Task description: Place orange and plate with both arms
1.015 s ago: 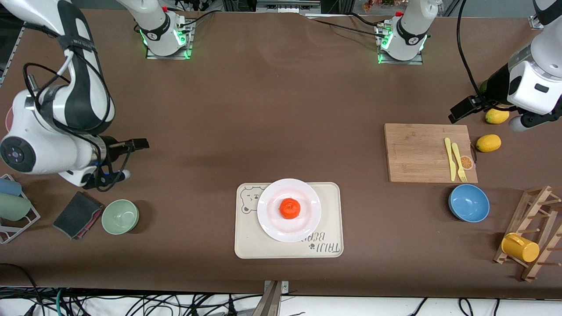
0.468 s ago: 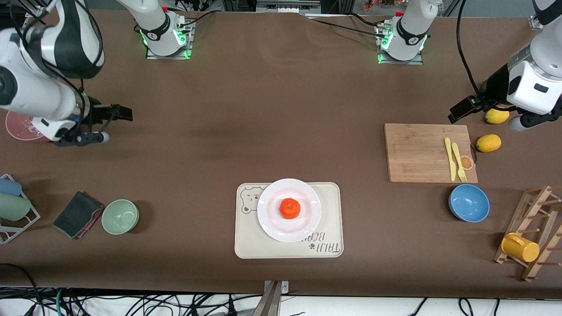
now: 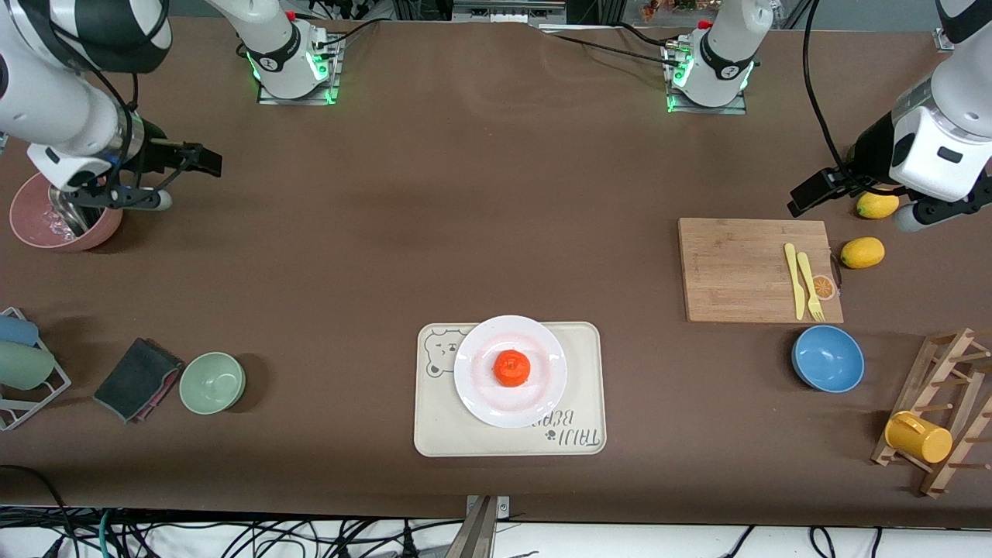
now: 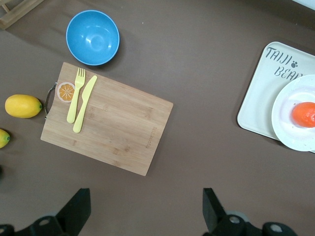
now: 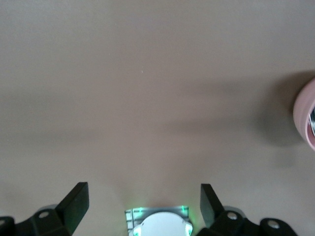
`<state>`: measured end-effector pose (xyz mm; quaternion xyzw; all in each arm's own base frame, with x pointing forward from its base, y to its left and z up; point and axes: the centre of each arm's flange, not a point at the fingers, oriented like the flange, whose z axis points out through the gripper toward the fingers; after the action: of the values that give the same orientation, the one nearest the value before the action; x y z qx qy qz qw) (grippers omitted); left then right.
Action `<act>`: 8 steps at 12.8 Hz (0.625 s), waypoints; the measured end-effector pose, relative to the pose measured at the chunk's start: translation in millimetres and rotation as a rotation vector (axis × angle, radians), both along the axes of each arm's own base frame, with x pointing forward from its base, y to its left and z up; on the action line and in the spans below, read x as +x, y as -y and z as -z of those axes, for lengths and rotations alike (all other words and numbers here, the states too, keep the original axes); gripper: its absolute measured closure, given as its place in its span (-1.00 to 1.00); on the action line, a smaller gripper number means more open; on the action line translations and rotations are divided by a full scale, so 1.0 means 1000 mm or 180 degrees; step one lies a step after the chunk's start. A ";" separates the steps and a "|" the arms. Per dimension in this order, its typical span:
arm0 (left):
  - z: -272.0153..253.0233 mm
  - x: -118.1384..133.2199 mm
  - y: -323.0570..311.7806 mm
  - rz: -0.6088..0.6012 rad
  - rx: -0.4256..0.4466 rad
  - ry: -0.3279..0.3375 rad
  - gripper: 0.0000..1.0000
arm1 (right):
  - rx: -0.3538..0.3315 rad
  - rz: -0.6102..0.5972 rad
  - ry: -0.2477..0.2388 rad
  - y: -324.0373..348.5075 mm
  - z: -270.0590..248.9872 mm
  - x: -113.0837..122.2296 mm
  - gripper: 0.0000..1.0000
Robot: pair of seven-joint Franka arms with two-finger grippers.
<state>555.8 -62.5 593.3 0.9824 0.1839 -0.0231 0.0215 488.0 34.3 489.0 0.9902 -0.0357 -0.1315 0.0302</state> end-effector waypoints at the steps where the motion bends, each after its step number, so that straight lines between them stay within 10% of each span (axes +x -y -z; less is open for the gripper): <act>1: 0.000 0.000 0.000 0.0000 0.0000 0.0000 -1.00 | -0.0027 0.0046 -0.0004 -0.005 -0.012 -0.006 -1.00; 8: 0.000 0.000 0.000 0.0001 0.0000 0.0000 -1.00 | -0.0032 0.0206 0.0014 0.013 -0.072 0.002 -1.00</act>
<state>555.8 -62.7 593.3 0.9825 0.1837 -0.0231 0.0215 490.3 21.3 560.6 0.9887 -0.0685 -0.1301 0.0308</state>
